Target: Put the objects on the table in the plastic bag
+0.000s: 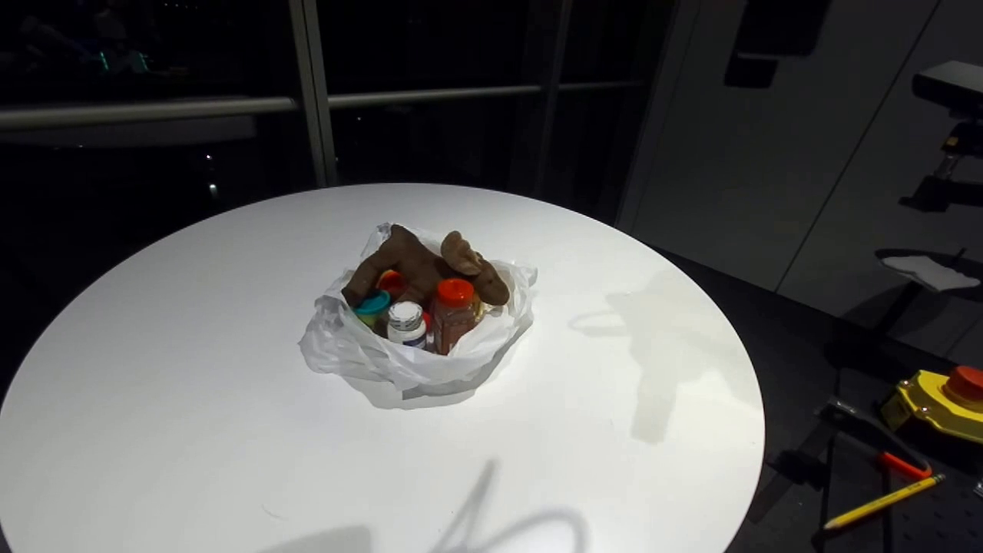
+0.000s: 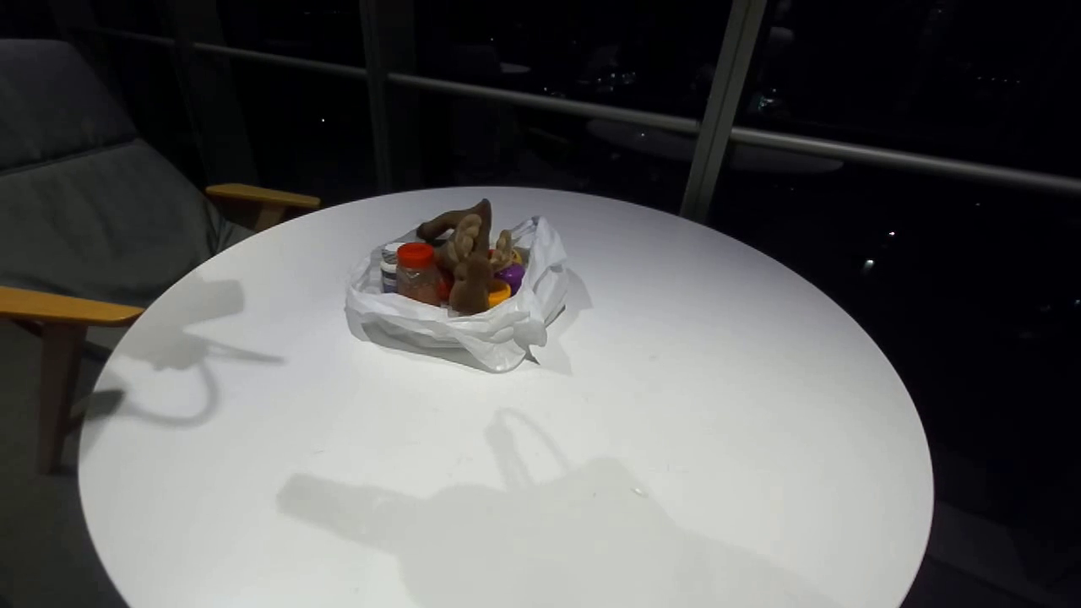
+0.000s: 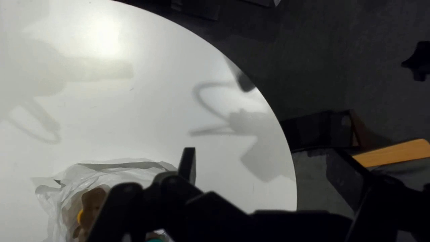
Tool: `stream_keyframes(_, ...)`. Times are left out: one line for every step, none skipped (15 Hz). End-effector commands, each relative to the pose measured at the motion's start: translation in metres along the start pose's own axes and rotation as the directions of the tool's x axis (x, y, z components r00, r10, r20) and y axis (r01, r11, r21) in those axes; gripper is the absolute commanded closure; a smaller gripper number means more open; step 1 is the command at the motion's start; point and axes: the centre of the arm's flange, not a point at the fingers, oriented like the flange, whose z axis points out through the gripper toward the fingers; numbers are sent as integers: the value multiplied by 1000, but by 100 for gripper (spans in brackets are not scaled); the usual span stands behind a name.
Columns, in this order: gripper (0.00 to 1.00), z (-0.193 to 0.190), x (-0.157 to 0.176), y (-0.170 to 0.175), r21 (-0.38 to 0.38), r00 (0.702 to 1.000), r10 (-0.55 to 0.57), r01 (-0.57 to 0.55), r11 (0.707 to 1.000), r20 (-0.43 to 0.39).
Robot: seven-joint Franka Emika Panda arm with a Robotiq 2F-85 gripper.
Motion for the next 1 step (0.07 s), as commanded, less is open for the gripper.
stream_keyframes(0, 1, -3, -2, 3, 1000, -2, 2, 1000, 2)
